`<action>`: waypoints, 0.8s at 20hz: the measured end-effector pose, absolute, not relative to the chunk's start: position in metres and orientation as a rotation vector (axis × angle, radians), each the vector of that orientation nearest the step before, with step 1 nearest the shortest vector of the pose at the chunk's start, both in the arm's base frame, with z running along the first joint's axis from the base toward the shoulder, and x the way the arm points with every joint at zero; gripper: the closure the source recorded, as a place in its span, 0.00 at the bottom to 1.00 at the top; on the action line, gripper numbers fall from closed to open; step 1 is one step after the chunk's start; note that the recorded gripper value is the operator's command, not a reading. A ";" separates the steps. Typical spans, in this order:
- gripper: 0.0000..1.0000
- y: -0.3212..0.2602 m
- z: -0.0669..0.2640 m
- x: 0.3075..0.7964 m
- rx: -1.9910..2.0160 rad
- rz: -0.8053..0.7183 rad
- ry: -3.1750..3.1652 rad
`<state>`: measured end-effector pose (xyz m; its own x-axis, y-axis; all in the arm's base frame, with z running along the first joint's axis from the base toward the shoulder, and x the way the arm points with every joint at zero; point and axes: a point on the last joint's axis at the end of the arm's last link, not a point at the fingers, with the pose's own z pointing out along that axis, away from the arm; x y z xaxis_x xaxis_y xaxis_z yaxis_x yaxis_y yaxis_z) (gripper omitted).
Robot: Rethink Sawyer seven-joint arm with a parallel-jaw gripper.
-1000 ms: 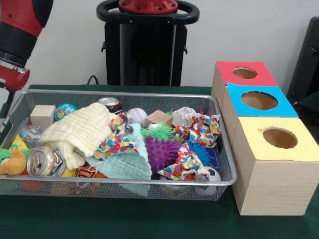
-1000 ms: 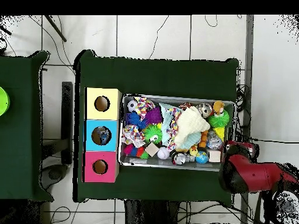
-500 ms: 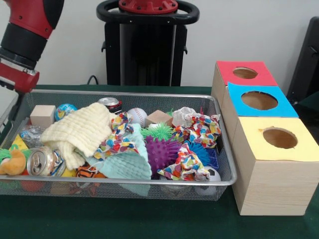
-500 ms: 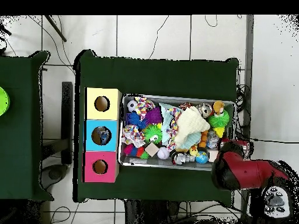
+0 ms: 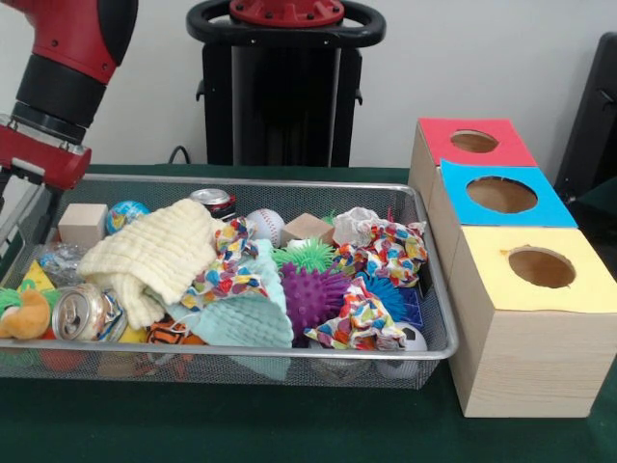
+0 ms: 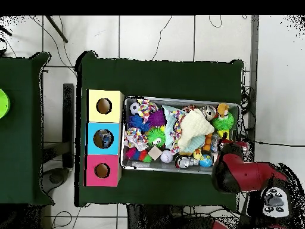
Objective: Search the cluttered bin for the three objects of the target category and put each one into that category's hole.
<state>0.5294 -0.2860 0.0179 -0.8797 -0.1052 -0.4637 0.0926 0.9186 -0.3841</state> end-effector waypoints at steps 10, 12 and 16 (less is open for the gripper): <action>0.00 -0.280 -0.002 0.519 0.025 -0.544 2.624; 0.00 -0.278 -0.004 0.517 0.025 -0.542 2.628; 0.00 -0.265 -0.008 0.508 0.040 -0.523 2.627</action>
<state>0.5082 -0.2653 -0.0084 -0.8942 -0.0598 -0.4436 0.1147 0.9274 -0.3560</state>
